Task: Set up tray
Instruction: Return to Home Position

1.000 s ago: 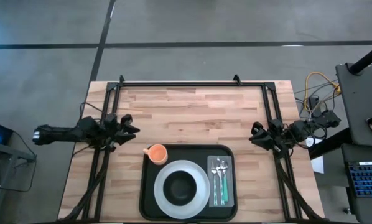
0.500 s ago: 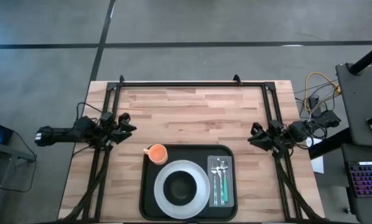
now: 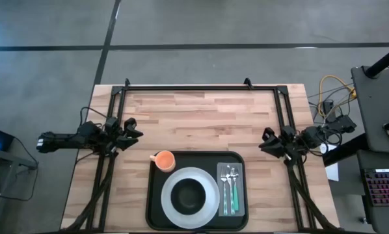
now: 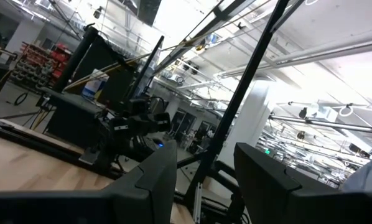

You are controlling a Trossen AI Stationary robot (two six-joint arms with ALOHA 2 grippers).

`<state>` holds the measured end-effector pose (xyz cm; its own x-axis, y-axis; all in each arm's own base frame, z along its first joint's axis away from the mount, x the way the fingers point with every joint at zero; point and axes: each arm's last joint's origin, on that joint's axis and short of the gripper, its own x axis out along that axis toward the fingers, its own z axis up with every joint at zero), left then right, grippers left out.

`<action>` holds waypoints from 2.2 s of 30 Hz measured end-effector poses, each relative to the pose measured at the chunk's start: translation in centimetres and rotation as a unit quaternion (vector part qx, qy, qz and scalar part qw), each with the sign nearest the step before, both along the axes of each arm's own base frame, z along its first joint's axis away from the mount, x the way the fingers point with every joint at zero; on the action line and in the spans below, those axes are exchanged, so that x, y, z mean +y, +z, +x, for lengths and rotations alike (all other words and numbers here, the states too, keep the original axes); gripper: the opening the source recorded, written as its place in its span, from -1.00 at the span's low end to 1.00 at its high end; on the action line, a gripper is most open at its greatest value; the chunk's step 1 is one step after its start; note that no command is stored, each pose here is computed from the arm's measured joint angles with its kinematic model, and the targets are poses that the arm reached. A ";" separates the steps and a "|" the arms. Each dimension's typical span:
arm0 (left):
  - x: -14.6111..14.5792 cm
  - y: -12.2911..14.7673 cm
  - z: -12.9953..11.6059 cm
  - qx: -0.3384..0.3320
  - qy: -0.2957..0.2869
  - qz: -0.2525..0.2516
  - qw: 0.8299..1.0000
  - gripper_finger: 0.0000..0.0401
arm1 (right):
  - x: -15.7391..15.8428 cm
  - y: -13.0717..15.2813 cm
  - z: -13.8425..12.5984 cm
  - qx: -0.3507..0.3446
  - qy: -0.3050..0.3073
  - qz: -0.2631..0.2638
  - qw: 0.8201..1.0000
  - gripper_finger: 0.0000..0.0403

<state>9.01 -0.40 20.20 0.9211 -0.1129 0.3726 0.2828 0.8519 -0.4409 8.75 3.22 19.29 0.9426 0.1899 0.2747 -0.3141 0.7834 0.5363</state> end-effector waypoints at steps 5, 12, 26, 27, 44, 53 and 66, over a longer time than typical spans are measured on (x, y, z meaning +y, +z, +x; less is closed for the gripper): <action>0.0 0.0 0.0 0.001 0.000 0.000 1.000 -0.30 | 0.0 -0.2 0.1 0.004 -0.009 -0.043 0.999 -0.66; 0.0 -0.2 0.3 0.017 0.000 0.000 1.000 -0.30 | 0.1 -0.9 0.2 0.024 -0.020 -0.119 0.992 -0.66; 0.0 -1.2 1.4 0.077 0.000 0.001 0.997 -0.30 | 0.2 -2.2 0.3 0.077 -0.016 -0.167 0.983 -0.66; 0.0 -1.3 1.5 0.083 0.000 0.001 0.997 -0.30 | 0.2 -2.1 0.3 0.076 -0.017 -0.171 0.982 -0.66; 0.0 -3.1 3.0 0.179 0.000 0.002 0.984 -0.30 | 0.2 -2.1 0.3 0.077 -0.016 -0.167 0.983 -0.66; 0.0 -4.1 3.6 0.225 0.000 0.003 0.974 -0.30 | -0.3 -2.0 0.4 0.076 -0.042 -0.162 0.983 -0.66; -0.1 -5.3 4.2 0.279 0.000 0.003 0.960 -0.30 | -2.8 -2.0 0.9 0.097 -0.171 -0.151 0.969 -0.66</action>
